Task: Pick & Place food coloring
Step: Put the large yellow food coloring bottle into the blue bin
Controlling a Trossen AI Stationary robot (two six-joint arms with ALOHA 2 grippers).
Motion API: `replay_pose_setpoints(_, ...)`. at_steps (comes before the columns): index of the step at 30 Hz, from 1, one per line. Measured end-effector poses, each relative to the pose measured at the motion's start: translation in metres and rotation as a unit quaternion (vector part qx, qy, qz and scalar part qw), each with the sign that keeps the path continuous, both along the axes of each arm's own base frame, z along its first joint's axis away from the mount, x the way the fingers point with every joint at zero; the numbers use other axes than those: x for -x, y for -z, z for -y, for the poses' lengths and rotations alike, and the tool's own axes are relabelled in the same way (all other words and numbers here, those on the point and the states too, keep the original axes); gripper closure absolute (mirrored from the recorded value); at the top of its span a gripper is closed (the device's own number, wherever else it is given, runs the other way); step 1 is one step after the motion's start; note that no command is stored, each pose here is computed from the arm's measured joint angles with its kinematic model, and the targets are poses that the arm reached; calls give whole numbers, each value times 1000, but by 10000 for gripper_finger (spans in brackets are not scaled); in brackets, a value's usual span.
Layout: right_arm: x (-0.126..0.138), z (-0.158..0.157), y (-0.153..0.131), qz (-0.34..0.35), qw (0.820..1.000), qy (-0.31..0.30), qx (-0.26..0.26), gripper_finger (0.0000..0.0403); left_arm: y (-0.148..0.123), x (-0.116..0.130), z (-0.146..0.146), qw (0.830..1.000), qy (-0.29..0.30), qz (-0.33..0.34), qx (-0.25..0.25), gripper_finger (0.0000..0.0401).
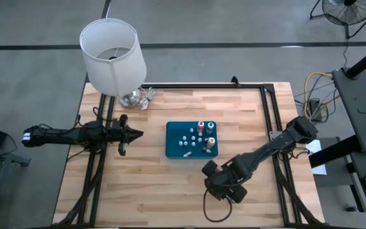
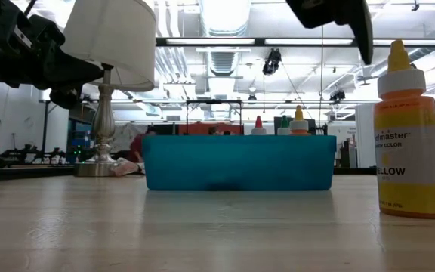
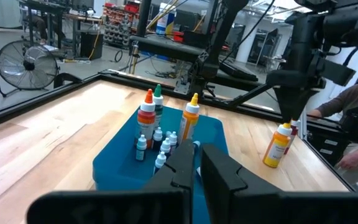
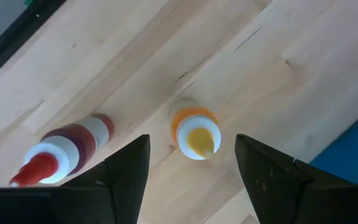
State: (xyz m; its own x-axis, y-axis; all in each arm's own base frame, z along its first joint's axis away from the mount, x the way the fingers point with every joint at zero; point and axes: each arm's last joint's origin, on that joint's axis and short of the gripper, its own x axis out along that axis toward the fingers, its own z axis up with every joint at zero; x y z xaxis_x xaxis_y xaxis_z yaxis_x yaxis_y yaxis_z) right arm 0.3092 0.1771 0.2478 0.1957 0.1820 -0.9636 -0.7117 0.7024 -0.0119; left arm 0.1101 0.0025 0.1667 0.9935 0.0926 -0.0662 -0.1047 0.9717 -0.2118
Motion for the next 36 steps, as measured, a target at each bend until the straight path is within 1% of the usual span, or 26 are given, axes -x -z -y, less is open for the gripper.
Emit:
replay_pose_setpoints(15, -9, 0, 23, -26, 999, -8, 19, 177, 0, 0, 0, 1000, 0, 0, 0, 399)
replay_pose_setpoints(23, -11, 2, 24, -23, 1000, -5, 17, 183, 0, 0, 0, 1000, 0, 0, 0, 399)
replay_pose_setpoints(27, -12, 3, 24, -22, 1000, -4, 17, 210, 0, 0, 0, 1000, 0, 0, 0, 399)
replay_pose_setpoints(34, -13, 4, 24, -21, 1000, -10, 17, 297, 0, 0, 0, 1000, 0, 0, 0, 399)
replay_pose_setpoints(36, -13, 4, 24, -23, 1000, -15, 10, 303, 0, 0, 0, 1000, 0, 0, 0, 399)
